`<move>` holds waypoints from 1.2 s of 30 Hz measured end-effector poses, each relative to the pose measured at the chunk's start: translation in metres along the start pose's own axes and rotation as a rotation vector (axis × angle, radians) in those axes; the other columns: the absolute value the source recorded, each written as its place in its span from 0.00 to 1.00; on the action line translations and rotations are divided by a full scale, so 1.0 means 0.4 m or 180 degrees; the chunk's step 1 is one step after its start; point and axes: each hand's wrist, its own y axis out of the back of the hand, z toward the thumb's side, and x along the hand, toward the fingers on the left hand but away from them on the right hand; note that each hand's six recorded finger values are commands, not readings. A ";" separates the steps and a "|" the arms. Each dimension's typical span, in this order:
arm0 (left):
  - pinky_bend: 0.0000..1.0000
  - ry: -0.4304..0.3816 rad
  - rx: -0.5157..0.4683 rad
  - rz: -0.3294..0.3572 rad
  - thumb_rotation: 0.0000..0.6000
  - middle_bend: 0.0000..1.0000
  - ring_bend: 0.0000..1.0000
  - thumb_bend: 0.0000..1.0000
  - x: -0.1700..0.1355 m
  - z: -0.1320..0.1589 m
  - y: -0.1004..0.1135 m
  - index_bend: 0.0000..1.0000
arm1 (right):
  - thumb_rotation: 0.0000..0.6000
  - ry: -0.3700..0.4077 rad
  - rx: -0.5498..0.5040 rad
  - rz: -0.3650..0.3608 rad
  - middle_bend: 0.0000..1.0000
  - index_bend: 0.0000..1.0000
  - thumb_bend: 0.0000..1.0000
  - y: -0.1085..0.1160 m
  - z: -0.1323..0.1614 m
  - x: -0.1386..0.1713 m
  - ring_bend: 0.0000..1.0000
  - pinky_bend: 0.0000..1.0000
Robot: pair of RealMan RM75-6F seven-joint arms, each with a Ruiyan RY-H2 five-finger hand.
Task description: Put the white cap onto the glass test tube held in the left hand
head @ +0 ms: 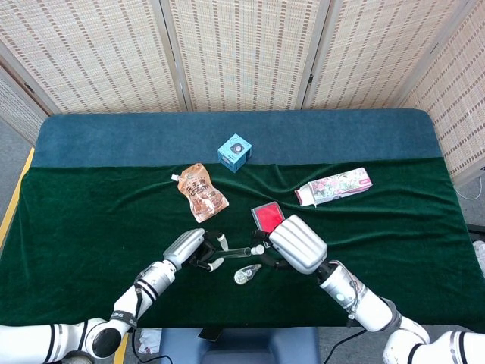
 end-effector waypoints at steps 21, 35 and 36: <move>0.79 -0.0001 0.0058 -0.0033 1.00 0.93 0.83 0.51 0.000 0.005 -0.011 0.71 | 0.97 0.0045 0.0083 0.0113 1.00 0.76 0.62 -0.032 0.017 -0.032 1.00 1.00; 0.79 0.0004 0.0036 -0.0040 1.00 0.93 0.83 0.51 0.005 0.008 -0.010 0.71 | 0.98 0.0093 0.0097 0.0163 1.00 0.77 0.62 -0.057 0.031 -0.056 1.00 1.00; 0.79 0.0007 0.0036 -0.0040 1.00 0.93 0.83 0.51 0.005 0.007 -0.009 0.71 | 0.98 0.0092 0.0095 0.0168 1.00 0.77 0.62 -0.059 0.031 -0.057 1.00 1.00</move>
